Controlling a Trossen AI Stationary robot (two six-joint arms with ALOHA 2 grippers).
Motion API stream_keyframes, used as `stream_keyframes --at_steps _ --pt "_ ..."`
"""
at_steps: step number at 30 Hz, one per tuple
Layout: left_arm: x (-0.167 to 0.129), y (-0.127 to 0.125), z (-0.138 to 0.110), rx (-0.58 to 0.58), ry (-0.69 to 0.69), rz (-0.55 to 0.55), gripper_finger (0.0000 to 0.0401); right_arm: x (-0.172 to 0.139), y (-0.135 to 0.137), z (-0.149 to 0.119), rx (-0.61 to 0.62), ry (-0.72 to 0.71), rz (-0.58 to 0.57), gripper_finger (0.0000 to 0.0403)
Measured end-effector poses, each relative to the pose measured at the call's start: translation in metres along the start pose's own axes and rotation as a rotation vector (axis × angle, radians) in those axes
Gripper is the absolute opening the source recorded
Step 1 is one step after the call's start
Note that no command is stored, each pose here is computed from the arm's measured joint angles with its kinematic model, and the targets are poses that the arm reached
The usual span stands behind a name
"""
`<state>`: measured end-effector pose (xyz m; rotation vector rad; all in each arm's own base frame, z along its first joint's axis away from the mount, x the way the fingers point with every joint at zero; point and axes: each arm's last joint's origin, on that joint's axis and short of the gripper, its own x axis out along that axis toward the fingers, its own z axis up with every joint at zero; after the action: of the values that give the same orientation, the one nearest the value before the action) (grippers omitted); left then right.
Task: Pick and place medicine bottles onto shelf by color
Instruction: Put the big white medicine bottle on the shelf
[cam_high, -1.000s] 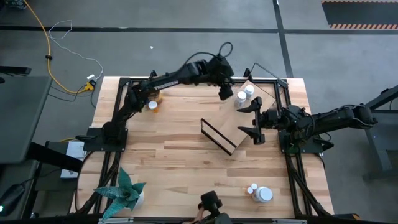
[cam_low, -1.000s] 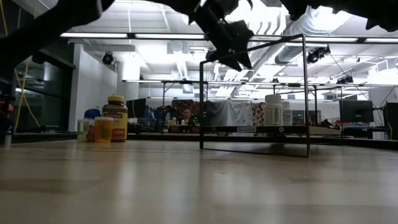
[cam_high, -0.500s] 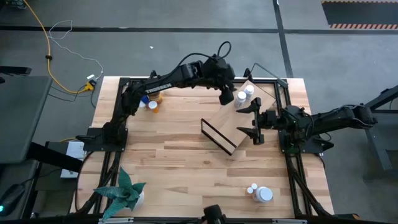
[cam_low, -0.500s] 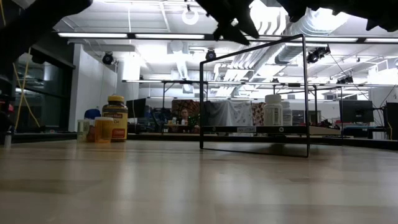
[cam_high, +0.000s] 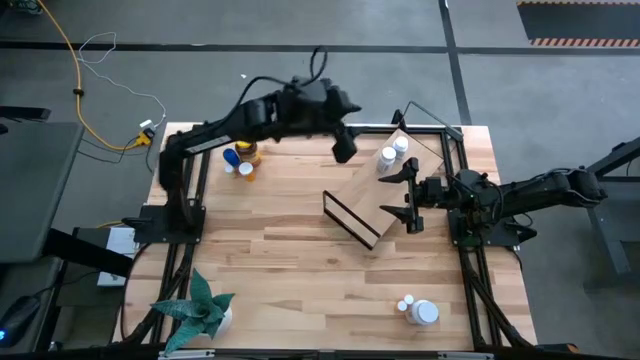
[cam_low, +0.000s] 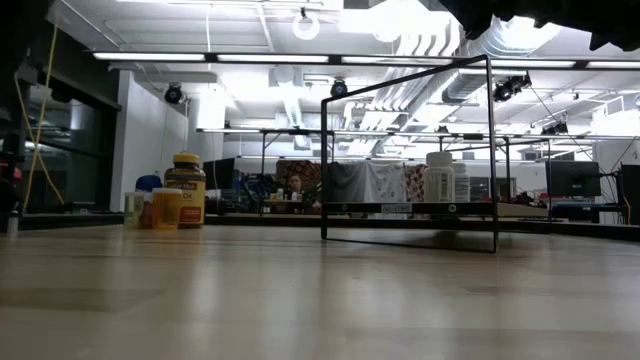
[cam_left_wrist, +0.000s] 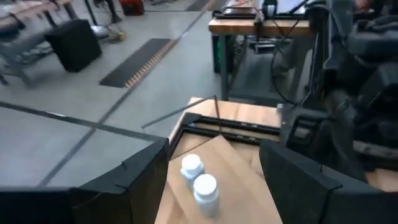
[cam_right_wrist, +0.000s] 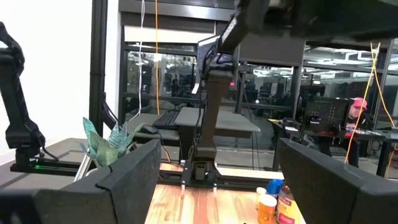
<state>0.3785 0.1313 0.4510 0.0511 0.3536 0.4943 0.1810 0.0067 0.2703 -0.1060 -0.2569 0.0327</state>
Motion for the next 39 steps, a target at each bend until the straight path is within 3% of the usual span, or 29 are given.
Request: stream_keyframes --at_steps 4,8,13,19,26,39 --pt "-0.02 0.0 -0.035 -0.018 -0.115 0.04 0.0241 0.0 0.0 0.0 0.008 0.0 0.0 0.0312" --pt "-0.051 0.012 -0.098 -0.1 -0.26 0.041 0.0241 0.0 0.0 0.0 0.005 0.0 0.0 0.0312" --pt "-0.097 0.015 -0.181 -0.174 -0.41 -0.052 0.0241 0.0 0.0 0.001 0.004 -0.009 -0.002 0.0312" --pt "-0.142 0.005 -0.242 -0.216 -0.561 -0.136 0.0241 0.0 0.0 0.001 0.005 -0.007 -0.013 0.0312" --pt "-0.165 -0.001 -0.27 -0.229 -0.608 -0.155 0.0241 0.0 -0.001 0.001 0.004 -0.007 -0.019 0.0312" --pt "-0.167 -0.008 -0.272 -0.2 -0.601 -0.203 0.0241 0.0 -0.001 0.001 0.003 -0.006 -0.023 0.0312"
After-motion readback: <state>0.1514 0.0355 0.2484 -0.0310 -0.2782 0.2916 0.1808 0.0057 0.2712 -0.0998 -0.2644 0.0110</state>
